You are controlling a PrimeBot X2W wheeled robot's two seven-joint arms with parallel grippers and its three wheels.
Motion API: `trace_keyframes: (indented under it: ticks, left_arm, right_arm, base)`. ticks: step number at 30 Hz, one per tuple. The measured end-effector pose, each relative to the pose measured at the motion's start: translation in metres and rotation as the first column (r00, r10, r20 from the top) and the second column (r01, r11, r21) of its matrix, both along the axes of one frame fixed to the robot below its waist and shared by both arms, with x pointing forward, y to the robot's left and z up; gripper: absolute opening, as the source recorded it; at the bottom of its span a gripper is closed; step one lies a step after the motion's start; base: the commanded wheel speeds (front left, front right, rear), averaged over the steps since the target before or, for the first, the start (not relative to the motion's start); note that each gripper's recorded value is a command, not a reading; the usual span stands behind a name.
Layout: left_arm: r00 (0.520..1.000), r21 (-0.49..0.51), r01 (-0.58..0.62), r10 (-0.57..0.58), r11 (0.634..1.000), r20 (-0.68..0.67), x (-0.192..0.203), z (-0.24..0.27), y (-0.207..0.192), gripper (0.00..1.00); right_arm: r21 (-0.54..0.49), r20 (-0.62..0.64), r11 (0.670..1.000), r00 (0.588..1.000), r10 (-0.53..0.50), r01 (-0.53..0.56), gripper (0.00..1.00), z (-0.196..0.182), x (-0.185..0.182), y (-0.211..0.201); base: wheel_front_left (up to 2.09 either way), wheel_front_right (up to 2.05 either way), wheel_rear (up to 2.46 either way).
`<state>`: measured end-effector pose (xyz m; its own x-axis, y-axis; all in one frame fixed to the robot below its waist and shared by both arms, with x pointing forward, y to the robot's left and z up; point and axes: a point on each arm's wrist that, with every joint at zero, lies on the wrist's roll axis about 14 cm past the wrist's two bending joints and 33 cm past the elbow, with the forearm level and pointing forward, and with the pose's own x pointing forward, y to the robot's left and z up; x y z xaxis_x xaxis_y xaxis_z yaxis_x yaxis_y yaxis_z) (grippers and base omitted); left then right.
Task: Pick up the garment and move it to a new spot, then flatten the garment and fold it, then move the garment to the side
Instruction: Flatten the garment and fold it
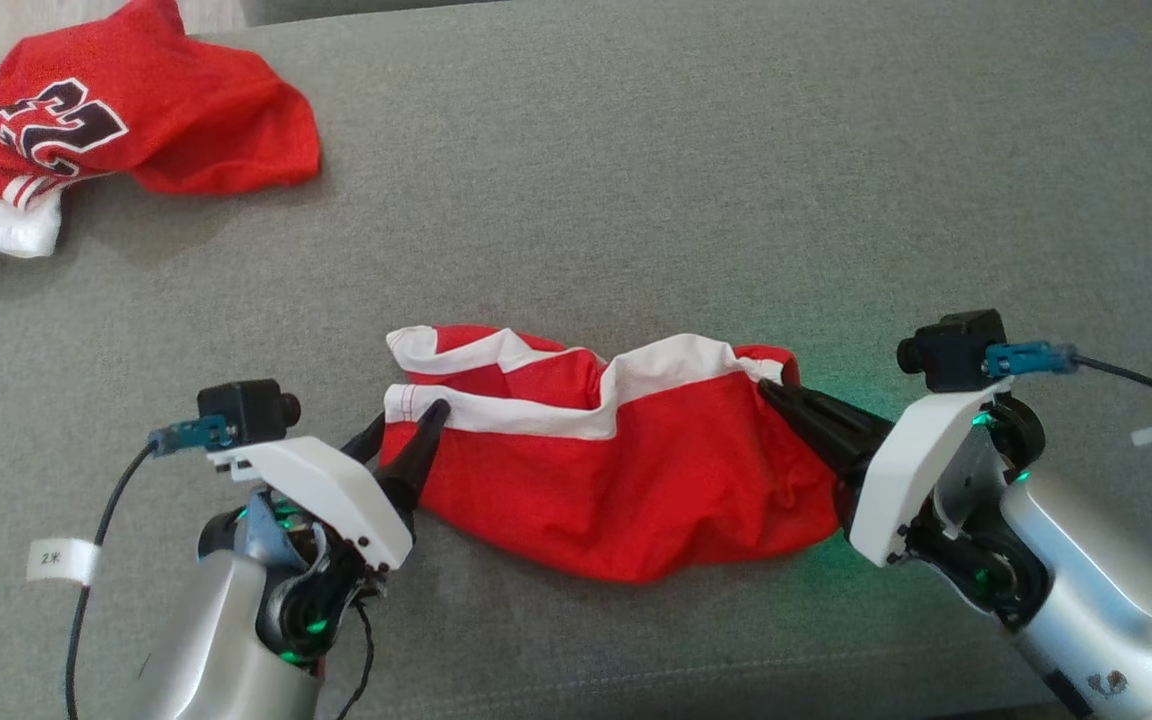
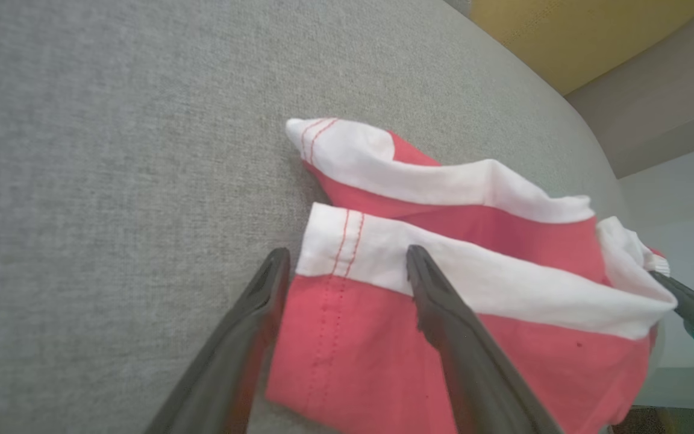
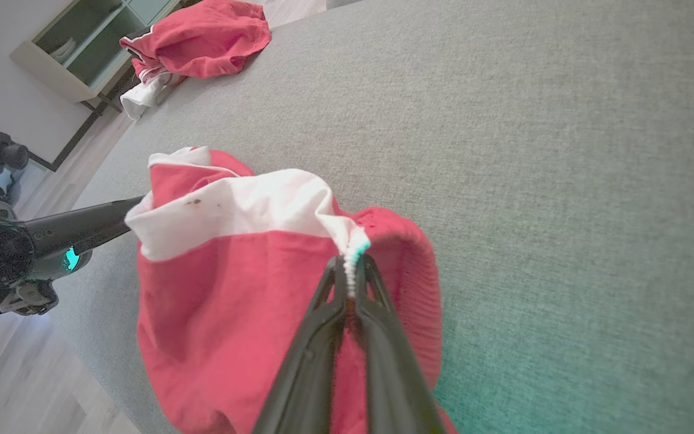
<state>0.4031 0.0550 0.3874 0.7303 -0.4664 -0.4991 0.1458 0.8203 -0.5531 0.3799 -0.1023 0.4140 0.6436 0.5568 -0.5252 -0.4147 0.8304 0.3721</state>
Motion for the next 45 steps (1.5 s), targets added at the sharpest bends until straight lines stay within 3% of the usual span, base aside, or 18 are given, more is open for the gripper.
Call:
trace_keyframes:
  ticks: [5,9,10,11,14,17,23,25,36,45]
  left_arm:
    - [1.0,-0.021,0.0,0.0,1.0,0.019,0.005,0.005,-0.003,1.0]
    - [0.999,-0.04,-0.008,0.009,0.999,0.045,0.011,0.014,-0.004,0.79]
    - [0.999,-0.043,-0.008,0.01,0.999,0.046,0.011,0.014,-0.004,0.69]
    - [0.999,-0.043,-0.008,0.01,0.999,0.047,0.011,0.014,-0.004,0.5]
    - [0.999,-0.042,-0.008,0.01,0.999,0.045,0.011,0.014,-0.004,0.3]
    - [0.999,-0.037,-0.002,0.003,0.999,0.033,0.01,0.012,-0.004,0.21]
    - [1.0,-0.022,0.015,-0.015,1.0,0.016,0.007,0.01,-0.004,0.2]
    - [1.0,-0.017,0.02,-0.02,1.0,0.015,0.007,0.01,-0.003,0.0]
    - [0.99,-0.034,-0.02,0.024,0.999,0.136,0.018,0.041,0.003,0.0]
    - [0.928,-0.125,-0.096,0.134,0.987,0.347,0.012,0.106,0.017,0.0]
  right_arm:
    - [0.005,-0.002,1.0,1.0,-0.011,0.011,0.0,-0.002,0.0,-0.002]
    - [0.007,-0.006,1.0,1.0,-0.016,0.016,0.0,-0.003,0.0,-0.003]
    - [0.01,-0.006,1.0,1.0,-0.018,0.018,0.0,-0.003,0.0,-0.002]
    - [0.01,-0.007,1.0,1.0,-0.017,0.017,0.0,-0.003,0.0,-0.002]
    - [0.007,-0.004,1.0,1.0,-0.014,0.014,0.0,-0.003,0.002,-0.002]
    - [0.01,0.007,1.0,1.0,-0.014,0.014,0.0,-0.001,0.004,-0.002]
    - [0.009,0.006,1.0,1.0,-0.015,0.015,0.0,-0.001,0.003,-0.002]
    - [0.007,0.004,1.0,1.0,-0.016,0.016,0.0,-0.002,0.003,-0.002]
    - [0.038,0.093,0.998,0.994,-0.063,0.059,0.0,0.018,0.012,-0.009]
    - [0.128,0.323,0.989,0.939,-0.116,0.078,0.0,0.09,0.024,-0.015]
  base:
    - [0.0,0.0,0.0]
    - [0.0,0.0,0.0]
    - [0.0,0.0,0.0]
    - [0.0,0.0,0.0]
    - [0.0,0.0,0.0]
    - [0.0,0.0,0.0]
    - [0.0,0.0,0.0]
    - [0.0,0.0,0.0]
    - [0.0,0.0,0.0]
    - [0.0,0.0,0.0]
